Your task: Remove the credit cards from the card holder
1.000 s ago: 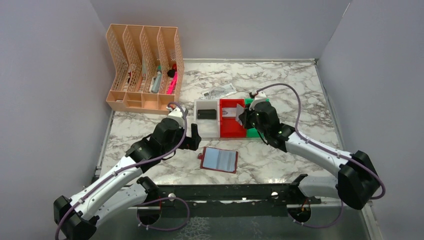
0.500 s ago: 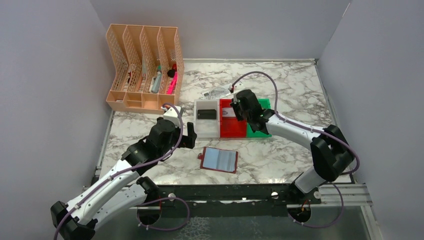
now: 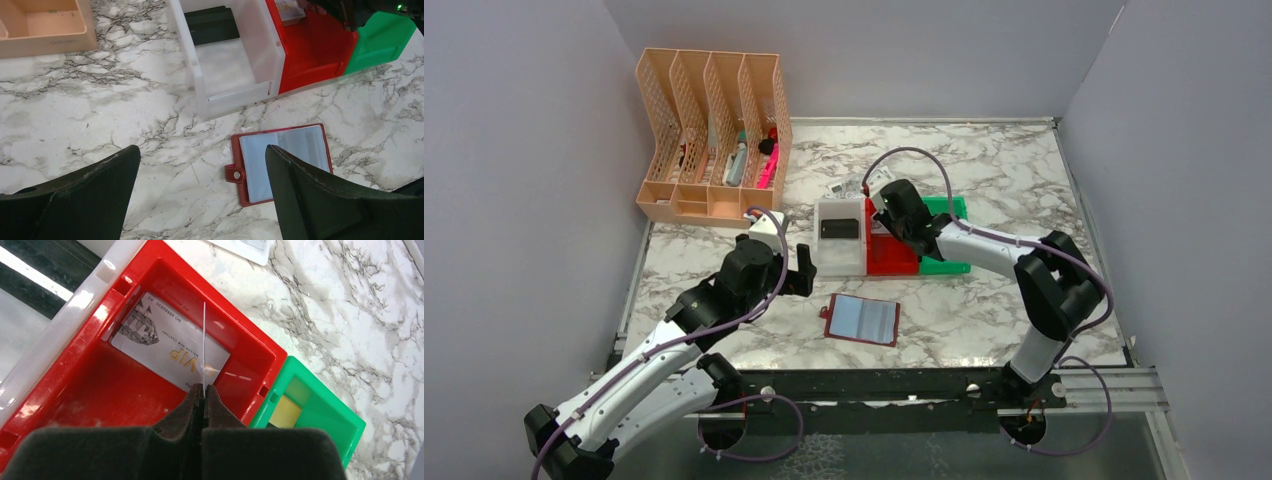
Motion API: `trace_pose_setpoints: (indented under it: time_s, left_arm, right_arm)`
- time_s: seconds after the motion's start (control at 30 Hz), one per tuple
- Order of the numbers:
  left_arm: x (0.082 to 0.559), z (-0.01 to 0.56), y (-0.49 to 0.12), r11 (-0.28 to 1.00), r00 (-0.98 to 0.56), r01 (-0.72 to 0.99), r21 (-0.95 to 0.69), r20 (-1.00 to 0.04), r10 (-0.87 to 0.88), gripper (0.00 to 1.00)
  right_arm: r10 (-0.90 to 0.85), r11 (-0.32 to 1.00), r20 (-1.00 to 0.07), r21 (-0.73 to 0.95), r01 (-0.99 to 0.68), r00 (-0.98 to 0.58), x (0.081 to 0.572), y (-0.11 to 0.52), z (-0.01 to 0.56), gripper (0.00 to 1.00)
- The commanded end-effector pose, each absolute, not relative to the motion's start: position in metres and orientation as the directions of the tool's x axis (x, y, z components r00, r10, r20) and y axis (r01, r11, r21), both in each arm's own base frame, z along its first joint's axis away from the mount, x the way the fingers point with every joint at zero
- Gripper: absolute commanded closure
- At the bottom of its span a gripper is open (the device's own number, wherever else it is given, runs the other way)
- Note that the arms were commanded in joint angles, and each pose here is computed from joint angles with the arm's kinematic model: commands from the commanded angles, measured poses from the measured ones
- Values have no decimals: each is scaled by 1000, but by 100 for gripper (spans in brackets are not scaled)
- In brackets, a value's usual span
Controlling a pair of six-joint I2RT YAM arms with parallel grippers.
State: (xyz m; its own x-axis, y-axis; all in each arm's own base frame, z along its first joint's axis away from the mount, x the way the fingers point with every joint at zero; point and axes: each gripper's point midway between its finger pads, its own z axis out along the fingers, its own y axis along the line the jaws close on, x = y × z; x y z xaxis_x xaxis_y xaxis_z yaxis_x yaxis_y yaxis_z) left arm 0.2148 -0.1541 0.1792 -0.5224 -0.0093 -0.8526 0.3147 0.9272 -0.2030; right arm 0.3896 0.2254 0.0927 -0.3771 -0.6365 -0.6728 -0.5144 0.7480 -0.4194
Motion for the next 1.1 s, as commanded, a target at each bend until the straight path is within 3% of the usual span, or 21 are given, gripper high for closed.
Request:
trace_pose_setpoints:
  time_s: [0.0, 0.53, 1.07]
  left_arm:
    - [217, 177, -149, 935, -515, 304, -183, -857, 0, 1]
    - [218, 169, -153, 932, -545, 314, -179, -838, 23, 1]
    - [219, 163, -155, 932, -564, 318, -176, -825, 37, 1]
  right_arm:
    - [-707, 698, -616, -532, -479, -346, 404, 213, 97, 98]
    - [-751, 629, -577, -477, -614, -322, 390, 227, 72, 85]
    - [-767, 617, -538, -469, -632, -350, 383, 221, 57, 73]
